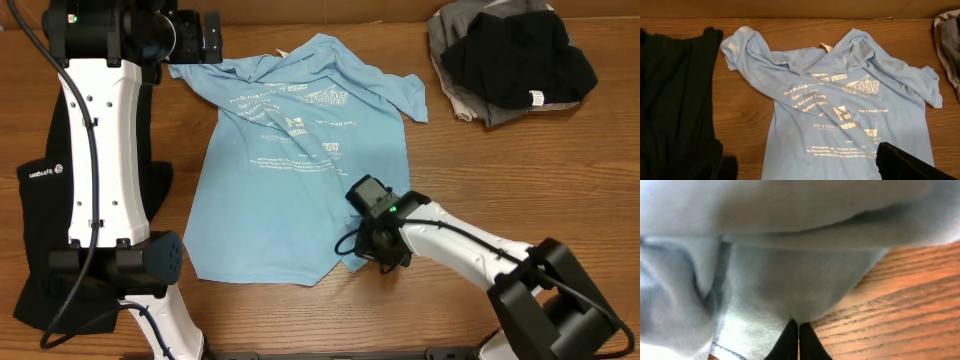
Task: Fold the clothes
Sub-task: 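Grasp the lower right hem of the T-shirt with the right gripper, then pull the hem rightward with the right gripper to spread the shirt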
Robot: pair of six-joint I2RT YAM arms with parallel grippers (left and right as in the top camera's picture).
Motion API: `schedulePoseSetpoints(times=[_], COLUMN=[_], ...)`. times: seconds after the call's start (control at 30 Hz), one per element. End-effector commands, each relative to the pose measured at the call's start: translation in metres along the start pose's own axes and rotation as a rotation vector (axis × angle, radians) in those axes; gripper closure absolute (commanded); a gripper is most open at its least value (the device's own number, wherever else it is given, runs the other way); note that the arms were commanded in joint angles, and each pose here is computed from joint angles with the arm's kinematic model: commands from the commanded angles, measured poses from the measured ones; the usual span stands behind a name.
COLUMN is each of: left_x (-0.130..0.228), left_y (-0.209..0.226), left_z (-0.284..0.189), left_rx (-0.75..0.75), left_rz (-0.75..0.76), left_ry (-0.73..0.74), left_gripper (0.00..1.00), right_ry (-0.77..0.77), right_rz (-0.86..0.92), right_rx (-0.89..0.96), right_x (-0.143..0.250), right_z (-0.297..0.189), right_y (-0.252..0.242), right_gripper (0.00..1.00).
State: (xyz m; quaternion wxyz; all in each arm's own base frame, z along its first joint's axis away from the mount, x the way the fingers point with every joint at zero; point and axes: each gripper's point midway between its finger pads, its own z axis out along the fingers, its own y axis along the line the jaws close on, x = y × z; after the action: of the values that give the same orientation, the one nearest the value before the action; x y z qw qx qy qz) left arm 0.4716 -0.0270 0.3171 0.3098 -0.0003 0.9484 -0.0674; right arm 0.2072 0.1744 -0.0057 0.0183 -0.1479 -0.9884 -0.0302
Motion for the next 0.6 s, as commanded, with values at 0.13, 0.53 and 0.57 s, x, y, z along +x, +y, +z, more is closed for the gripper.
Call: schedulePoseSetpoints(times=[0.13,0.53,0.57], left_x=[0.0,0.0,-0.001], left_y=[-0.003,0.001,0.002], left_z=[0.007,0.007,0.007], left_rx=[0.005,-0.018,-0.022], left_rz=[-0.004,0.036,0.037], left_ry=[0.006,0.005,0.005], left_gripper=[0.0,0.0,0.0], right_ry=[0.141,0.187,0.189], right_rz=[0.274,0.506,0.523], right_rx=[0.196,0.209,0.208], right_x=[-0.004,-0.04,-0.042], right_z=[0.02,0.01,0.01], right_y=[-0.081,-0.165,-0.173], right_gripper=[0.96,0.96,0.96])
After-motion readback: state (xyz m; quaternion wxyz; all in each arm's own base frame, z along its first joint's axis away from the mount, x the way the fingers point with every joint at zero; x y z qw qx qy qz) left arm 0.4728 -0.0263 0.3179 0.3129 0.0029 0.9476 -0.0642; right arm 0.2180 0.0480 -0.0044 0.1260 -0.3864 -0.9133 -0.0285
